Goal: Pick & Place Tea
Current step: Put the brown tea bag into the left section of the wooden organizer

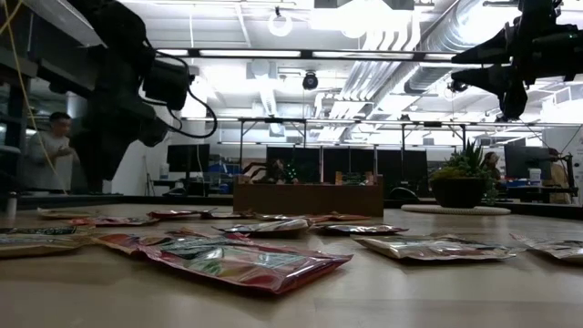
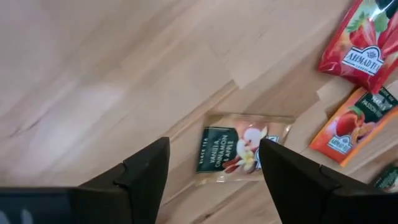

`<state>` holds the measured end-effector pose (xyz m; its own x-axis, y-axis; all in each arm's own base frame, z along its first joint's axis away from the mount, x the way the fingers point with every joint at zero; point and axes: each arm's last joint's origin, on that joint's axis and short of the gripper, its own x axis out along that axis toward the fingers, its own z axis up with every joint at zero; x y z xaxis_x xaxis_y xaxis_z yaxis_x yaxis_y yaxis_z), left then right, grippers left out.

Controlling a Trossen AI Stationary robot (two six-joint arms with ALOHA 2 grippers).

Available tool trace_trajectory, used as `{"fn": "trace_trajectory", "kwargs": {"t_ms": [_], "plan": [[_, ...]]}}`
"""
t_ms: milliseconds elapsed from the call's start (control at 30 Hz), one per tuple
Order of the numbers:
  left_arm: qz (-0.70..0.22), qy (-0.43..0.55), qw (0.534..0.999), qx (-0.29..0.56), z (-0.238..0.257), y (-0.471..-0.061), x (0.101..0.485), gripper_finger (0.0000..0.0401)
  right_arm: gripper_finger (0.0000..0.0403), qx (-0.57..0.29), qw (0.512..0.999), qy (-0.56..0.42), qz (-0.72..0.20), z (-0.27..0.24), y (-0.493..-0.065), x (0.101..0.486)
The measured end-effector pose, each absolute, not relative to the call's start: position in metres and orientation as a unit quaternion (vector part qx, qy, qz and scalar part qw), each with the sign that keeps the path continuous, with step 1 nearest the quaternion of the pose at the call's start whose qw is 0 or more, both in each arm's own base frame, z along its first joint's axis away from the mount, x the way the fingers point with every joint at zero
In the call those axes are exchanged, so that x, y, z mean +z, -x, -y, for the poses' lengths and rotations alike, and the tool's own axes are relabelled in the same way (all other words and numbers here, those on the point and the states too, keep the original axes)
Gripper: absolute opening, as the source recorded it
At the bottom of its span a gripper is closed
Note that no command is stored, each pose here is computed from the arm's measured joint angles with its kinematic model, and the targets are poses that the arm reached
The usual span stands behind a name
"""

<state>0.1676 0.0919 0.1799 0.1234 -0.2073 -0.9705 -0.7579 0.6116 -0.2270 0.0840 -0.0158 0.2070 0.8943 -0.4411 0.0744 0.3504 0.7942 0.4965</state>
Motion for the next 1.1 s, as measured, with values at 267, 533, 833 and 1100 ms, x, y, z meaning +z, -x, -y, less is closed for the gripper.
{"fn": "trace_trajectory", "kwargs": {"t_ms": [267, 533, 833, 1100], "plan": [[-0.638, 0.369, 0.634, 0.233, -0.075, -0.175, 0.18, 0.0246, 0.0142, -0.21, 0.943, -0.242, 0.093, 0.016, -0.084, 0.207], [-0.648, 0.378, 0.61, 0.255, -0.075, -0.178, 0.173, 0.0246, 0.0142, -0.209, 0.942, -0.244, 0.093, 0.016, -0.084, 0.207], [-0.672, 0.387, 0.582, 0.245, -0.076, -0.184, 0.158, 0.0246, 0.0142, -0.199, 0.945, -0.245, 0.091, 0.015, -0.084, 0.207], [-0.686, 0.351, 0.593, 0.233, -0.064, -0.193, 0.153, 0.0246, 0.0142, -0.196, 0.945, -0.245, 0.09, 0.015, -0.084, 0.207]]}}
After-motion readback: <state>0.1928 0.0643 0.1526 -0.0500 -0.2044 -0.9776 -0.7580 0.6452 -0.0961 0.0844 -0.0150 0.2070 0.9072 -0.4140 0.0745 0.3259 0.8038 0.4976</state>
